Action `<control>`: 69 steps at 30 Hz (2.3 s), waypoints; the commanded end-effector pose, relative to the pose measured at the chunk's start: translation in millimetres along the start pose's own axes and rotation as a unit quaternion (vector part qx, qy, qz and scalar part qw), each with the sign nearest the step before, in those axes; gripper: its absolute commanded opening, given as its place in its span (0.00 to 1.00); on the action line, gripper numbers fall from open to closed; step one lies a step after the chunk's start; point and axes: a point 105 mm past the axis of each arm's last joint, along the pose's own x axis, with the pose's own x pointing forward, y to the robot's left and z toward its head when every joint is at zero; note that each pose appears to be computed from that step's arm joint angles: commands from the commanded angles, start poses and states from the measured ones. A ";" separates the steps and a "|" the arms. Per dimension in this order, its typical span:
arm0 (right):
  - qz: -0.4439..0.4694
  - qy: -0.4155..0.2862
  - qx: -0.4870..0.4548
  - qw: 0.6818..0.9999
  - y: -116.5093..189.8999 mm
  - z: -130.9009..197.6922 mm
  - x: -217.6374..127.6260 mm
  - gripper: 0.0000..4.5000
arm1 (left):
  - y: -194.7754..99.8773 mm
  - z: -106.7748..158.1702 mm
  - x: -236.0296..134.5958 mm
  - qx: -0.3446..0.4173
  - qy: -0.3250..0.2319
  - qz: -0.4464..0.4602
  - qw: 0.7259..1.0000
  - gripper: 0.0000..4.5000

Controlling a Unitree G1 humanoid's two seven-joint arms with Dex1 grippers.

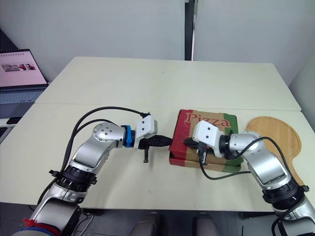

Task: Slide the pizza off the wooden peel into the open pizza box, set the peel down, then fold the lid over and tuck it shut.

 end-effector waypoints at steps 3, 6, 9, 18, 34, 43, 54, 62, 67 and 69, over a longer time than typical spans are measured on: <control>-0.013 -0.011 -0.022 1.000 -3.5 8.9 -6.3 0.01 | -4.2 7.0 -4.4 0.045 0.006 -0.023 0.999 0.00; -0.012 -0.011 -0.021 1.000 -3.5 8.8 -6.1 0.01 | -12.8 6.0 -1.3 0.061 0.015 -0.053 0.997 0.00; -0.010 -0.012 -0.021 1.000 -2.8 9.0 -5.4 0.01 | -15.3 8.1 4.6 0.074 0.013 -0.061 0.995 0.00; -0.005 -0.011 -0.017 1.000 -0.2 7.5 -4.4 0.01 | -11.6 11.9 14.6 0.092 0.004 -0.051 0.994 0.00; 0.009 0.018 -0.009 1.000 8.8 -9.1 -10.2 0.01 | -8.3 5.9 -4.8 0.064 0.011 -0.038 0.997 0.00; 0.004 0.030 0.006 1.000 11.7 -22.6 -7.2 0.01 | -8.7 0.9 -23.2 0.045 0.026 -0.035 0.998 0.00; -0.055 0.024 0.026 0.998 -0.5 -35.0 -29.1 0.01 | -14.4 -7.2 -22.1 0.027 0.026 -0.019 0.999 0.00; -0.040 0.057 0.053 0.996 14.6 -61.6 -28.1 0.01 | -16.9 -10.0 -17.7 0.014 0.021 -0.010 1.000 0.00; -0.061 0.035 0.026 0.997 4.9 -46.8 -33.7 0.01 | -15.6 -12.1 -22.4 0.005 0.021 0.001 1.000 0.00; -0.085 0.018 0.018 0.996 -3.3 -33.5 -43.3 0.01 | -12.8 -15.3 -34.6 -0.006 0.023 0.022 0.999 0.00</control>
